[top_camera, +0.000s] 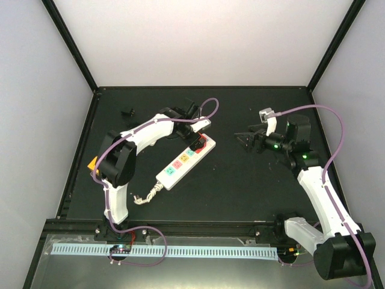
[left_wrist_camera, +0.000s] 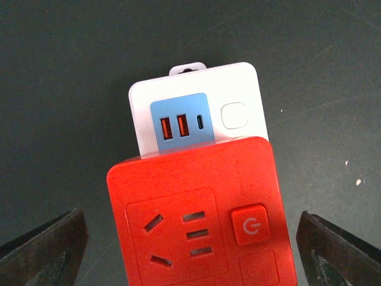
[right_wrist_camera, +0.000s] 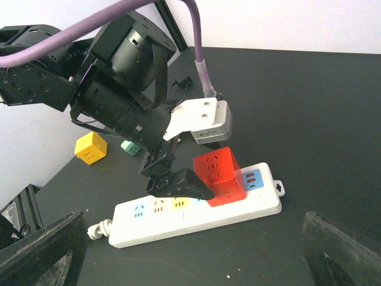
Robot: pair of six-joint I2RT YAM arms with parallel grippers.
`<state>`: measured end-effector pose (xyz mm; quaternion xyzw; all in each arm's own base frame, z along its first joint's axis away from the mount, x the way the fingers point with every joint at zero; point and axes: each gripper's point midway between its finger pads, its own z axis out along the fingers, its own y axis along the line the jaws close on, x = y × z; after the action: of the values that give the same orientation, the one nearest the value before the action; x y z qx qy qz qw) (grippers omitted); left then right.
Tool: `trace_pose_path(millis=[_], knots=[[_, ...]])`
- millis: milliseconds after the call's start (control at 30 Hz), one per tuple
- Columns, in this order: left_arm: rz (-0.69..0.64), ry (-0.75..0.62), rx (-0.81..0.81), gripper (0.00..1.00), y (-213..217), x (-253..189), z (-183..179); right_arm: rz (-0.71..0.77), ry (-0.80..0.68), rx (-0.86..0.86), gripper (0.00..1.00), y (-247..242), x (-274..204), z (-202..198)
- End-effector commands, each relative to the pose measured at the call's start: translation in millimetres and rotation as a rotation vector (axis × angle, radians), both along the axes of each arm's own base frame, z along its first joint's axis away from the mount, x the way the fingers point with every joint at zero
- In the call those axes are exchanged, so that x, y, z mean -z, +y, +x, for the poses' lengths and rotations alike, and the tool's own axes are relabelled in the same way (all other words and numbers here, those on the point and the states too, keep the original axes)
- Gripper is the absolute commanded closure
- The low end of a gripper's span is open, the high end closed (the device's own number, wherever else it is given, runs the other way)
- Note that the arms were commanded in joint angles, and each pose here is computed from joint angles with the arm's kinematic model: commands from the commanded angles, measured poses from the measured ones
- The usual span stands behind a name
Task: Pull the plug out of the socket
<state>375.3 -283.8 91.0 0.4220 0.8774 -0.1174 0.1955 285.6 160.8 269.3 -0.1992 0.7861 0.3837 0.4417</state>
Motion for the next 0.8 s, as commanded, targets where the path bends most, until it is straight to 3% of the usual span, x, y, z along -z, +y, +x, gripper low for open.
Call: trace_pose_path(millis=[0,200,467,767], knots=[[-0.046,-0.040,0.012,0.15,-15,-16,10,0.031,-0.008,0.014,0.00,-3,-4,2],[-0.055,-0.032,0.078,0.41,-23,-22,-6,0.047,0.043,0.034,0.00,-4,7,7],[-0.048,0.002,0.215,0.48,-33,-17,-43,0.027,0.127,0.033,0.01,-2,24,19],[-0.070,0.029,0.393,0.50,-48,-18,-98,-0.024,0.270,0.008,0.26,0,69,29]])
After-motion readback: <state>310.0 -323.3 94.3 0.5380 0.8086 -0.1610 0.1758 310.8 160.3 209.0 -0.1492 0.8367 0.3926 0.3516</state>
